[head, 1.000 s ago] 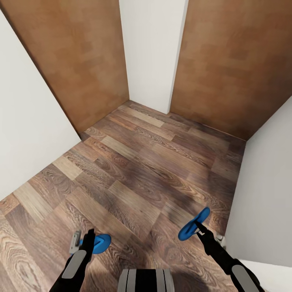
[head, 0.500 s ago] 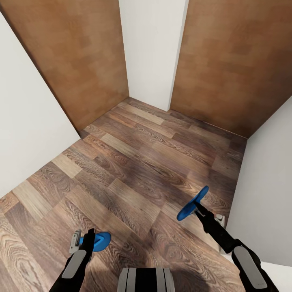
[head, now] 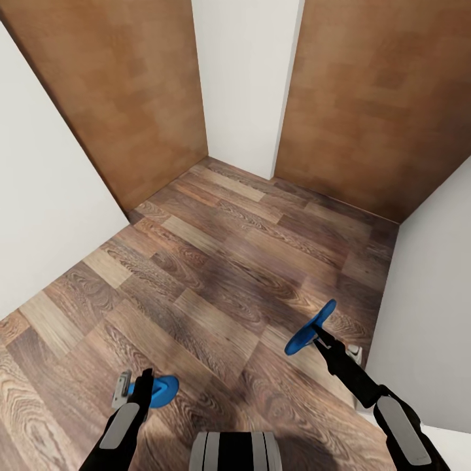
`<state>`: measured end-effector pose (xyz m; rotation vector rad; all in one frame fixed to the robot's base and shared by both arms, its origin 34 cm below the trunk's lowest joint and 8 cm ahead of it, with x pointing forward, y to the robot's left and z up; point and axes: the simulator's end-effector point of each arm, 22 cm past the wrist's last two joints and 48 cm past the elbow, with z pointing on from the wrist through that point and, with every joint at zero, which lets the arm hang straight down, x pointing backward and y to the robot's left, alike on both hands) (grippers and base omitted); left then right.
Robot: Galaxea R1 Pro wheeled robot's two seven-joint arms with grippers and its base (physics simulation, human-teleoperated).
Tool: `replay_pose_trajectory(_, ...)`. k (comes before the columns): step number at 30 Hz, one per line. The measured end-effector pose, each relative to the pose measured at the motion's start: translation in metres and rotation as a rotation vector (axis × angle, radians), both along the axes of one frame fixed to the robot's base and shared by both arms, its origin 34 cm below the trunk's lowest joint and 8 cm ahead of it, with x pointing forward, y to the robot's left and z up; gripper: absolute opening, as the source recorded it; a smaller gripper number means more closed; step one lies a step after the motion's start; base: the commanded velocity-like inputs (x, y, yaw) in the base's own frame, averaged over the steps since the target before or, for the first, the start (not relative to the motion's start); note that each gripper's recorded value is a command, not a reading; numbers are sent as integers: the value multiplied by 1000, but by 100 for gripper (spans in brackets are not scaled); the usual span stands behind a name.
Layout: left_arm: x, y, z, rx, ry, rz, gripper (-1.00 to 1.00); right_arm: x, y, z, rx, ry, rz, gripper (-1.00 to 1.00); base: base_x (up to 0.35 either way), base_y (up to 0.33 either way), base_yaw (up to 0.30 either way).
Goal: In the bedroom, move the book from the bed onto either nightstand, and place the two sandals side by side next to the bed.
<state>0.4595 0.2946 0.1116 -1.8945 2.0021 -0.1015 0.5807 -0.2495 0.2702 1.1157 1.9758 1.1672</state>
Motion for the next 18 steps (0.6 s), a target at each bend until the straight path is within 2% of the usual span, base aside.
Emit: replay_pose_trajectory(18,0,0,0,-1,0,-1,100,0,0,0,-1,1,0,-100,28,0,0)
